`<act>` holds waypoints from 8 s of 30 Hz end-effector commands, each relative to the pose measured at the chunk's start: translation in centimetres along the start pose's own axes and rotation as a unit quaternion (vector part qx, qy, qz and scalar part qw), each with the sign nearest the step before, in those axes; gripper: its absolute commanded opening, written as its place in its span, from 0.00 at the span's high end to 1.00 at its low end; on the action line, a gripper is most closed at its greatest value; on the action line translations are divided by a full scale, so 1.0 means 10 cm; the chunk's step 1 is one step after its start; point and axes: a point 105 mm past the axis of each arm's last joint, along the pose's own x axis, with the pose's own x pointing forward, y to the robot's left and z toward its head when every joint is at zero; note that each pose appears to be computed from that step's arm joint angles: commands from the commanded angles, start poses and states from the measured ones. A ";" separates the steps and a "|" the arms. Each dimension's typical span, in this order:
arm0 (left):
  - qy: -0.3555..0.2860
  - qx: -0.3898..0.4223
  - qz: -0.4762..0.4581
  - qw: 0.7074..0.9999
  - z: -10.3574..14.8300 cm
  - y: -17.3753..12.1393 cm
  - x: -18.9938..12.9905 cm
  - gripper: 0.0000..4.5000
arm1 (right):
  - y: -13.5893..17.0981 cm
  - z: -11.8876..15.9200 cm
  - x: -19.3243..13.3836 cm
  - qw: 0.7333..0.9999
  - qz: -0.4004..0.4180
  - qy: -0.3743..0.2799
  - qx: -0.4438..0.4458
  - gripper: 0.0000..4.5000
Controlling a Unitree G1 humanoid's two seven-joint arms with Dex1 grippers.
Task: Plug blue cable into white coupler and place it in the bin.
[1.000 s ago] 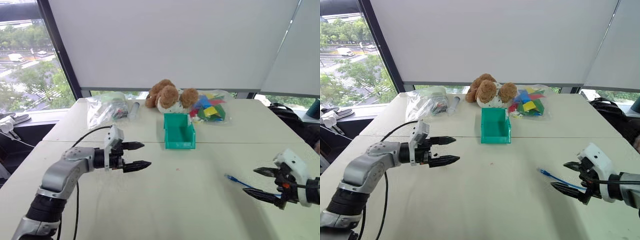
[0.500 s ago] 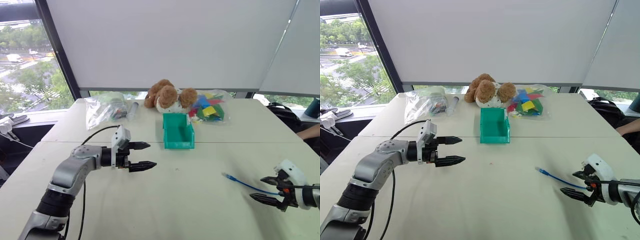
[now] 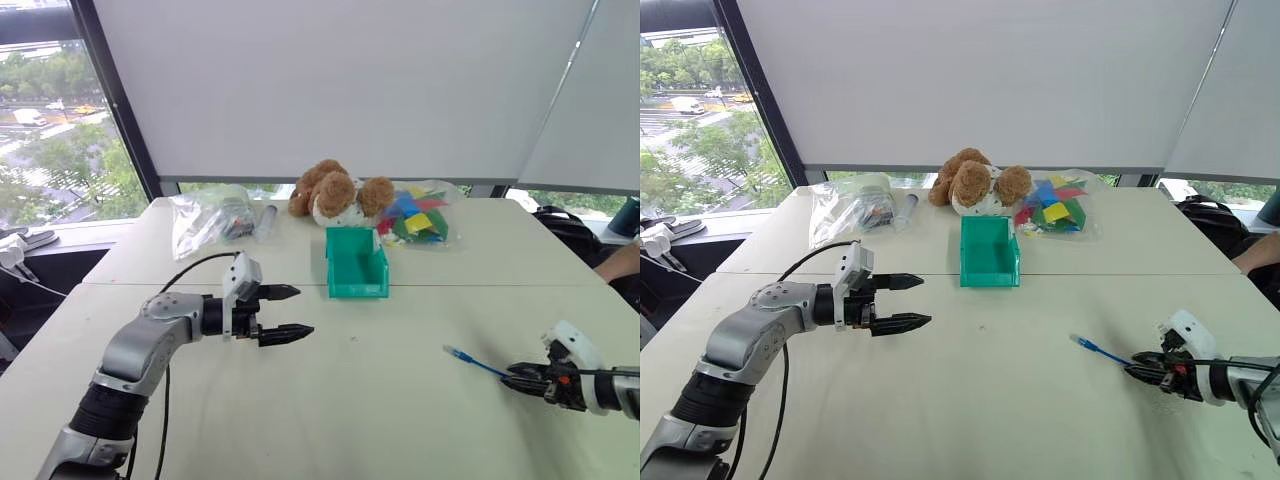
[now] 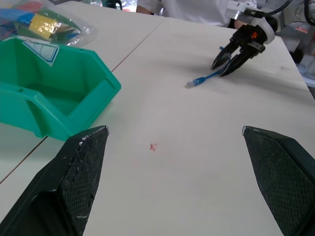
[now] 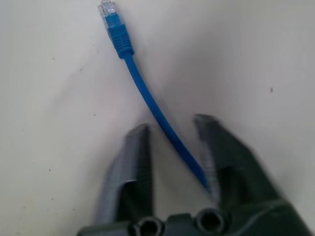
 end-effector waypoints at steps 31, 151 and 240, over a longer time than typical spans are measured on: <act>0.046 0.035 -0.072 0.996 -0.16 -0.09 0.16 0.00 | 1.13 1.18 1.13 0.919 0.238 -0.010 -0.315 0.71; 0.091 0.028 0.227 0.969 -0.91 0.71 -0.85 0.01 | 1.64 2.21 0.61 0.919 0.208 -0.291 0.166 1.00; 0.078 0.076 -0.141 0.984 -0.96 -0.01 0.96 0.68 | 1.64 1.72 1.15 0.928 0.241 -0.070 -0.275 1.00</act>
